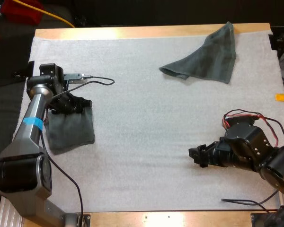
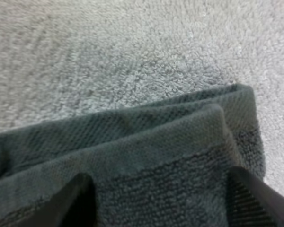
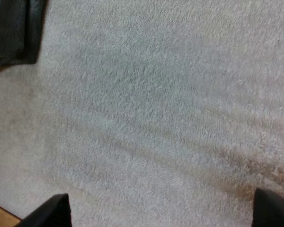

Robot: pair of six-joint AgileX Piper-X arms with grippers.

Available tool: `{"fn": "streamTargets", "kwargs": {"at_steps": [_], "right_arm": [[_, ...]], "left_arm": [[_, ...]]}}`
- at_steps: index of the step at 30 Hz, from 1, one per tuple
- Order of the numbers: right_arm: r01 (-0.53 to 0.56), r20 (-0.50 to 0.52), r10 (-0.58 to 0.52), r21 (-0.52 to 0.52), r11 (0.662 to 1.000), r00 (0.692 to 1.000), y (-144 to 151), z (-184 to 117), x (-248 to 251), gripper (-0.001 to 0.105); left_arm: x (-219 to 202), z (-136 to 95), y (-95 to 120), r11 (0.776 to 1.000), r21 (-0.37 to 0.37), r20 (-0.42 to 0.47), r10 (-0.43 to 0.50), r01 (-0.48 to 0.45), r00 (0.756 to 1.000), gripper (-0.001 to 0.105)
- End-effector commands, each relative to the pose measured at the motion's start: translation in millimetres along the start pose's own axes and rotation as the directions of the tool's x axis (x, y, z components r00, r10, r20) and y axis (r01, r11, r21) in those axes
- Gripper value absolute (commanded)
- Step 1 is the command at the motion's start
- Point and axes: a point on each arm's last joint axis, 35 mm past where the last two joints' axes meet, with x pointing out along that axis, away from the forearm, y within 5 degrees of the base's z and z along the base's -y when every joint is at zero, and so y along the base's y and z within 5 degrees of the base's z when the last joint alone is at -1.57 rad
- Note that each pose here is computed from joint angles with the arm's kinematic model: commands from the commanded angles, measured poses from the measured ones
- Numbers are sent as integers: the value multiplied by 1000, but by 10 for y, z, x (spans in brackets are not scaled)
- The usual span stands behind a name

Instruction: Pick towel from pile, fold and stack

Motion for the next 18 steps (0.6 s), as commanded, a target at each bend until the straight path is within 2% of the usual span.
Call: {"fn": "streamTargets", "kwargs": {"at_steps": [1, 11, 14, 18], "right_arm": [[2, -4, -2, -2, 1000, 1000, 3, -11, -16, 74], [2, -4, -2, -2, 1000, 1000, 3, -11, -16, 74], [2, -4, -2, -2, 1000, 1000, 3, -11, -16, 74], [0, 4, 0, -3, 1000, 1000, 6, -2, -16, 74]], "left_arm": [[32, 15, -17, 1000, 7, -6, -9, 9, 1000, 58], [30, 7, -24, 1000, 5, -24, -28, 28, 999, 58], [-120, 9, -36, 1000, 8, 5, -29, 29, 1000, 58], [-492, -24, -63, 999, 19, 101, -39, 37, 994, 58]]}}
